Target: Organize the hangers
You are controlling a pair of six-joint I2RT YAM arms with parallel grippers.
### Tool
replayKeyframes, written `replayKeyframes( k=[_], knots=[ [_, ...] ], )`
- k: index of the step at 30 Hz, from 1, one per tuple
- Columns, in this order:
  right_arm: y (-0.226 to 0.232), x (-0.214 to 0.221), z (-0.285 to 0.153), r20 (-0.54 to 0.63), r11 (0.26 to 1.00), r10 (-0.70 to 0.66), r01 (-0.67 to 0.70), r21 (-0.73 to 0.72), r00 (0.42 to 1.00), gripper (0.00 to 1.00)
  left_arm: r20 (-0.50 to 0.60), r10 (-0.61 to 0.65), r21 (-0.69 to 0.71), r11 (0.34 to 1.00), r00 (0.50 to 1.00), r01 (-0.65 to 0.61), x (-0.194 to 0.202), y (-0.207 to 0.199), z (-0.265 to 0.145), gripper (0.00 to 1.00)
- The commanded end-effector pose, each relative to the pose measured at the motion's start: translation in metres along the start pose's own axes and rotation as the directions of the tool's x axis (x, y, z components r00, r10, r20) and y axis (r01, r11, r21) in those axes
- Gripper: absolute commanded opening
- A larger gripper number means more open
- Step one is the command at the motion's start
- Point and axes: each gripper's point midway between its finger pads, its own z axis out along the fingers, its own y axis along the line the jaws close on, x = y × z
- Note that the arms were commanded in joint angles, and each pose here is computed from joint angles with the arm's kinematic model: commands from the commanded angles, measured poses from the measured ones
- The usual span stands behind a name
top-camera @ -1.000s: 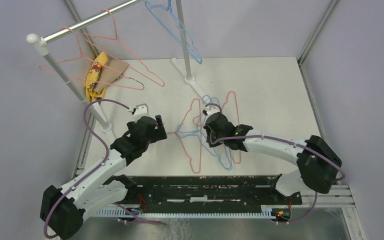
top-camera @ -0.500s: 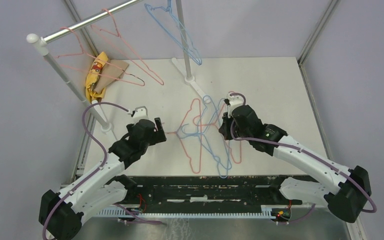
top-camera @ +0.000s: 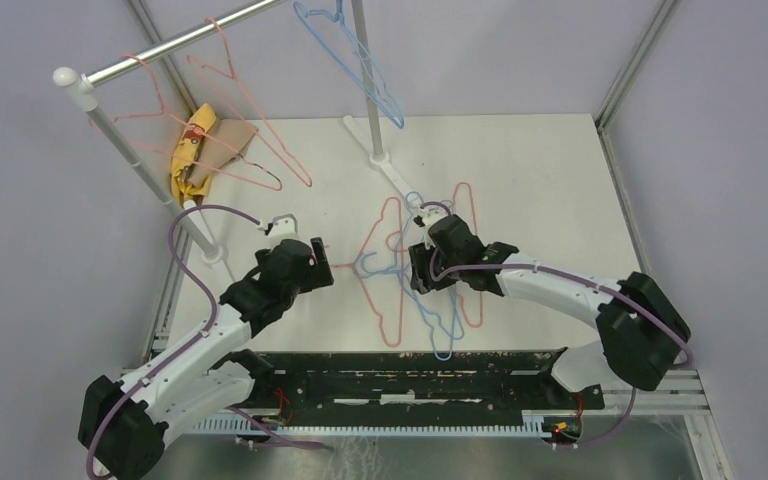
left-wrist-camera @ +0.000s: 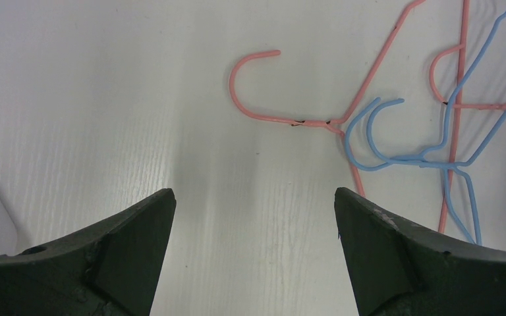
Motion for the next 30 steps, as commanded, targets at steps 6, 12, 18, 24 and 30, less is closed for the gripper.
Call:
replayKeyframes(
  k=[6,12,18,24,30],
  knots=[
    [0.017,-0.009,0.048,0.003,0.997,0.014,-0.013,-0.080,1.000,0.54,0.011,-0.040,0.019,0.999,0.999,0.039,-0.003,-0.010,0.005,0.97],
    [0.015,-0.006,0.064,-0.024,0.998,0.013,-0.014,-0.065,1.000,0.45,0.008,-0.032,0.014,0.999,0.999,0.032,-0.002,-0.009,0.006,0.97],
    [0.011,-0.002,0.077,-0.031,0.999,0.024,-0.026,-0.046,0.999,0.40,0.003,-0.029,0.012,1.000,1.000,0.029,0.001,-0.008,0.008,0.97],
    [0.002,0.003,0.081,-0.040,0.999,0.035,-0.035,-0.002,0.999,0.13,0.004,-0.036,0.013,0.999,0.999,0.036,0.004,-0.006,0.007,0.97],
    [-0.005,-0.010,0.062,0.032,0.998,0.037,-0.039,0.042,0.999,0.01,0.006,-0.037,0.014,0.999,0.999,0.037,0.005,-0.004,0.006,0.97]
  ],
)
